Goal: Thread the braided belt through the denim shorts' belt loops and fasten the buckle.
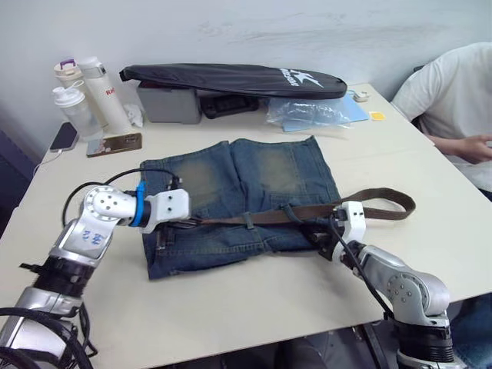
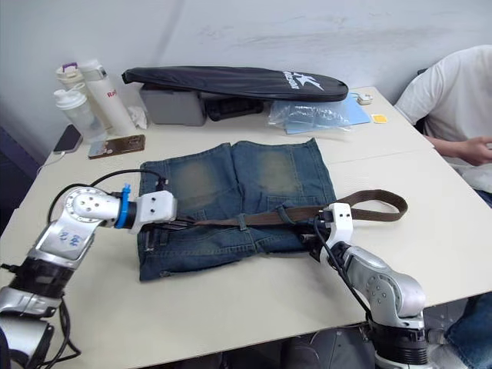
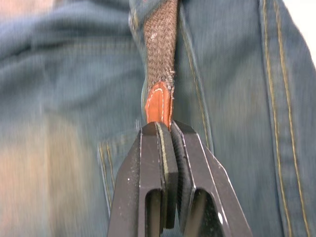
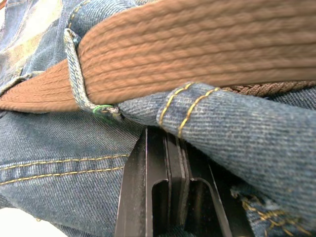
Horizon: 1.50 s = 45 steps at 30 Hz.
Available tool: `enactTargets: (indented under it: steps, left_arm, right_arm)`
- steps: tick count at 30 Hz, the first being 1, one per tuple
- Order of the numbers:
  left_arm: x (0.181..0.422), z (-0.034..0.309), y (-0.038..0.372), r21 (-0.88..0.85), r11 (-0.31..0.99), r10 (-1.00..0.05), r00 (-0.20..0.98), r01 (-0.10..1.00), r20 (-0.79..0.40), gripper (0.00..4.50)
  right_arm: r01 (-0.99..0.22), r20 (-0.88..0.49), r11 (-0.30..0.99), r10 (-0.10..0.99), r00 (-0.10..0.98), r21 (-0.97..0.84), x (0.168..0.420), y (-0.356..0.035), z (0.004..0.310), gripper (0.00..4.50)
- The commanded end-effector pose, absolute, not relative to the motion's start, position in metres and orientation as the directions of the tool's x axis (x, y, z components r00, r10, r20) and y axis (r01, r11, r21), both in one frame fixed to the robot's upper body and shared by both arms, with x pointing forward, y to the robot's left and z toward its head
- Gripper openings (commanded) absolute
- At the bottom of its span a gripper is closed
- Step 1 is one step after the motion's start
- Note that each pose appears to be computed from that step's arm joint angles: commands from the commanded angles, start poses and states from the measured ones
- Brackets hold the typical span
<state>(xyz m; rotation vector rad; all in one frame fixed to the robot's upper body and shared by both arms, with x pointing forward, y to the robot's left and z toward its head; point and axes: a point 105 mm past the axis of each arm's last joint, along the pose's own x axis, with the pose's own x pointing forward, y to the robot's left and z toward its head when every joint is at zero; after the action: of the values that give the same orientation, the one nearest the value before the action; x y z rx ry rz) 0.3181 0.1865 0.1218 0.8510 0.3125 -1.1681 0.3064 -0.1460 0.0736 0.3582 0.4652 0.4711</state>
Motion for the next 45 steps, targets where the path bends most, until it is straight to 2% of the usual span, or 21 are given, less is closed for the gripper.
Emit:
enactTargets:
  steps: [1,5,13,15,16,18,22,23,24,27,31,35,38,41,45]
  left_arm:
    - [0.316,0.129,0.212,0.449,0.203,-0.628,0.467,0.87,-0.623,0.1]
    - [0.308,0.124,0.225,0.442,0.247,-0.597,0.495,0.862,-0.631,0.1]
    - [0.306,0.134,0.2,0.427,0.28,-0.682,0.491,0.86,-0.542,0.1]
    - [0.306,0.139,0.198,0.379,0.315,-0.704,0.482,0.87,-0.521,0.8]
    - [0.304,0.139,0.2,0.359,0.314,-0.701,0.47,0.879,-0.536,0.98]
    - [0.301,0.139,0.206,0.345,0.296,-0.686,0.449,0.891,-0.573,1.92]
    - [0.304,0.173,0.204,0.361,0.273,-0.734,0.436,0.892,-0.521,3.71]
    - [0.305,0.179,0.204,0.365,0.272,-0.739,0.436,0.89,-0.513,4.27]
    - [0.306,0.189,0.2,0.361,0.265,-0.761,0.424,0.894,-0.491,4.44]
    - [0.304,0.207,0.183,0.331,0.222,-0.825,0.358,0.917,-0.437,4.44]
    - [0.298,0.211,0.163,0.293,0.189,-0.87,0.298,0.937,-0.393,4.44]
    - [0.292,0.192,0.14,0.256,0.156,-0.89,0.248,0.954,-0.382,4.44]
    - [0.29,0.173,0.13,0.21,0.164,-0.895,0.235,0.964,-0.379,4.44]
    - [0.292,0.161,0.122,0.195,0.192,-0.892,0.254,0.962,-0.373,4.44]
    - [0.296,0.153,0.114,0.186,0.237,-0.888,0.29,0.954,-0.356,4.44]
  right_arm:
    - [-0.259,-0.468,0.866,0.457,0.756,0.428,0.302,-0.159,0.041,0.0]
    - [-0.278,-0.469,0.858,0.477,0.744,0.431,0.305,-0.155,0.04,0.0]
    - [-0.299,-0.464,0.851,0.494,0.735,0.432,0.31,-0.15,0.042,0.0]
    - [-0.3,-0.461,0.851,0.494,0.737,0.432,0.31,-0.151,0.044,0.0]
    - [-0.3,-0.459,0.851,0.494,0.738,0.432,0.309,-0.151,0.045,0.0]
    - [-0.302,-0.457,0.85,0.495,0.739,0.432,0.308,-0.152,0.046,0.0]
    - [-0.336,-0.448,0.838,0.521,0.727,0.429,0.3,-0.15,0.053,0.0]
    - [-0.348,-0.446,0.835,0.529,0.722,0.427,0.297,-0.149,0.055,0.0]
    - [-0.367,-0.438,0.834,0.535,0.722,0.413,0.296,-0.15,0.06,0.0]
    - [-0.415,-0.399,0.825,0.553,0.731,0.383,0.291,-0.152,0.082,0.0]
    - [-0.462,-0.359,0.811,0.577,0.734,0.359,0.284,-0.153,0.104,0.0]
    - [-0.531,-0.277,0.781,0.617,0.737,0.329,0.278,-0.151,0.138,0.0]
    - [-0.579,-0.244,0.782,0.622,0.744,0.23,0.283,-0.149,0.158,0.0]
    - [-0.6,-0.29,0.794,0.598,0.747,0.094,0.292,-0.15,0.161,0.0]
    - [-0.616,-0.311,0.787,0.596,0.74,0.04,0.303,-0.145,0.158,0.0]
